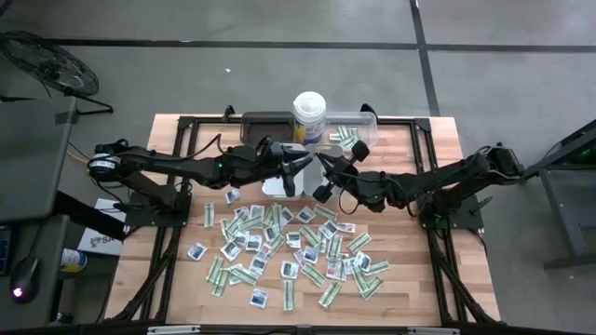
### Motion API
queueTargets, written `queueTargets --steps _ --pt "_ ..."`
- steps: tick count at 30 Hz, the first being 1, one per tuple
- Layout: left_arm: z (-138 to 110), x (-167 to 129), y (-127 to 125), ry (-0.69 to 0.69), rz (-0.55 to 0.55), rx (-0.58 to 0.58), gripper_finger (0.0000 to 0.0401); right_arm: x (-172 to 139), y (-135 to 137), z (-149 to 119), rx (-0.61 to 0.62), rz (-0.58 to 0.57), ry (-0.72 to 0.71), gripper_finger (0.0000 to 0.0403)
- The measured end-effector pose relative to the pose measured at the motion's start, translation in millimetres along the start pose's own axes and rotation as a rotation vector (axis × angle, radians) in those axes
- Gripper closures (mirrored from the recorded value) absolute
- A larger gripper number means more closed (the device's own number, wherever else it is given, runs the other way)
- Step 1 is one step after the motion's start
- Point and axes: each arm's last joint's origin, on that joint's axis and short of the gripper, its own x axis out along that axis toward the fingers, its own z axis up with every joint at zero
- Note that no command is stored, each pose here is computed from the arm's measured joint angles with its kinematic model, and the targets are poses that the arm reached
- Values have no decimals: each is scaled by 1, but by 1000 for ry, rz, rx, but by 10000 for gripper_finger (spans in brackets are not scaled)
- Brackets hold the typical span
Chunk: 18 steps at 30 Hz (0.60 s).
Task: Pick & Place First Aid Supplies
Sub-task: Put the ointment into the black transparent bin
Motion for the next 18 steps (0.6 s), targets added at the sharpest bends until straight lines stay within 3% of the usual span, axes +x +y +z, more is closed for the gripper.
queueTargets --steps 7,18 --pt "-2 0 0 24 -1 8 394 0 0 0 -2 4 1 403" --pt "-3 0 0 32 -4 14 399 0 1 -1 -6 21 1 399"
